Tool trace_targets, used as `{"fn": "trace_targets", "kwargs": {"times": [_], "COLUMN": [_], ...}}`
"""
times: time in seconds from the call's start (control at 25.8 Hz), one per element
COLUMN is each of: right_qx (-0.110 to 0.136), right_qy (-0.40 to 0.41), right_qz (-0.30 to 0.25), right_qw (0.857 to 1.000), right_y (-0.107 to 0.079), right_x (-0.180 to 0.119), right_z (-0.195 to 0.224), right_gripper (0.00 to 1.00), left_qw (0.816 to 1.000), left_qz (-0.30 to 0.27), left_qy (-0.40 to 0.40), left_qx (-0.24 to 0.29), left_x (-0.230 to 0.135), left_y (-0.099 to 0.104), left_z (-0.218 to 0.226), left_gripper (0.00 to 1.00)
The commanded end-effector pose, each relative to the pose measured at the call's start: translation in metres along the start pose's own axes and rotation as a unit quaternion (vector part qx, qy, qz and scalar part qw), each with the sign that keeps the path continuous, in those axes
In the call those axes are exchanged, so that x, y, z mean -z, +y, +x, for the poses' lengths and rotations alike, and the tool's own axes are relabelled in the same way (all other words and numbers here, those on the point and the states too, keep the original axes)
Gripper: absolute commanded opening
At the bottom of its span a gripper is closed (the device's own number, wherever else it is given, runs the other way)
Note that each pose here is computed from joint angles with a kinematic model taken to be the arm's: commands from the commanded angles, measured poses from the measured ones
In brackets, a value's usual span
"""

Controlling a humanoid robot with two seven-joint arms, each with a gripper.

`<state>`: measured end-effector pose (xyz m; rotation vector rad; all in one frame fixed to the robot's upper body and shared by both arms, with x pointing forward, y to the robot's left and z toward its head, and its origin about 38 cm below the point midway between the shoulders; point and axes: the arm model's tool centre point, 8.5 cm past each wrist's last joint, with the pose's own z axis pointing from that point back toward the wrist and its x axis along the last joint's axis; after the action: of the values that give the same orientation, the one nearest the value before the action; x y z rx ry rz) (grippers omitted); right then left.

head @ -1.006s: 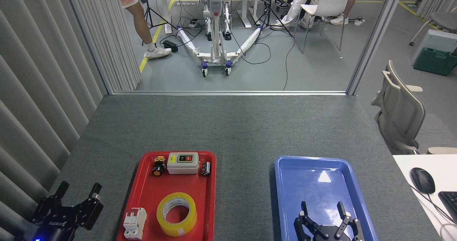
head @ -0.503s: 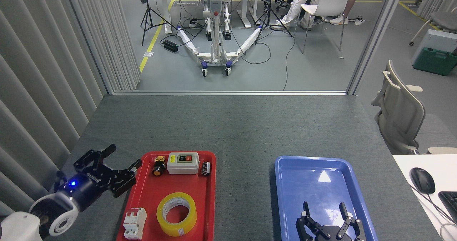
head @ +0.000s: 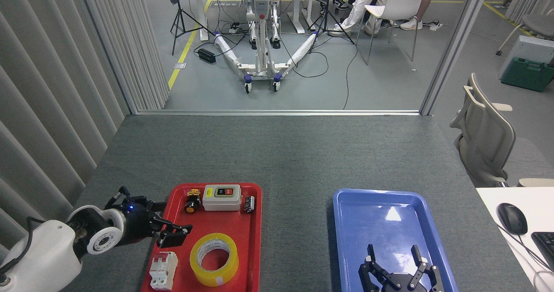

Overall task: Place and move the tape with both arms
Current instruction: 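Reach the left gripper over the red tray to the yellow tape roll, then grasp the yellow tape roll with the left gripper and lift it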

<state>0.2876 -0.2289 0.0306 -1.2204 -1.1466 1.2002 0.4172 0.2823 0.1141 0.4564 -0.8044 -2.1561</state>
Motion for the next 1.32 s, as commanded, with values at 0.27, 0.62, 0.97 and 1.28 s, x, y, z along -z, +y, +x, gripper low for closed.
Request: {"fn": "trace_targets", "kwargs": {"times": [0.27,0.62,0.97,1.28], "right_qx": [0.000,-0.001,0.002,0.002], "right_qy": [0.002,0.013,0.014,0.015], "right_qz": [-0.050,-0.030,-0.030,-0.031], "right_qw": [0.999,0.999,0.999,0.999], "right_y": [-0.009,-0.006,-0.005,-0.006], "right_x": [0.000,0.001,0.001,0.001], "right_z": [-0.001,-0.009,-0.006,-0.007], "right_gripper": [1.00,1.00,1.00,1.00], "left_qw": [0.999,0.996,0.982,0.979], "left_qz": [-0.044,-0.087,-0.190,-0.204], "left_qy": [-0.020,0.006,0.000,-0.002], "left_qx": [0.018,0.003,0.011,0.009], "left_x": [0.022,0.053,0.060,0.076], "left_y": [0.018,0.017,0.002,0.006], "left_z": [0.025,0.035,0.044,0.051], "left_gripper": [1.00,0.99,0.95,0.84]}}
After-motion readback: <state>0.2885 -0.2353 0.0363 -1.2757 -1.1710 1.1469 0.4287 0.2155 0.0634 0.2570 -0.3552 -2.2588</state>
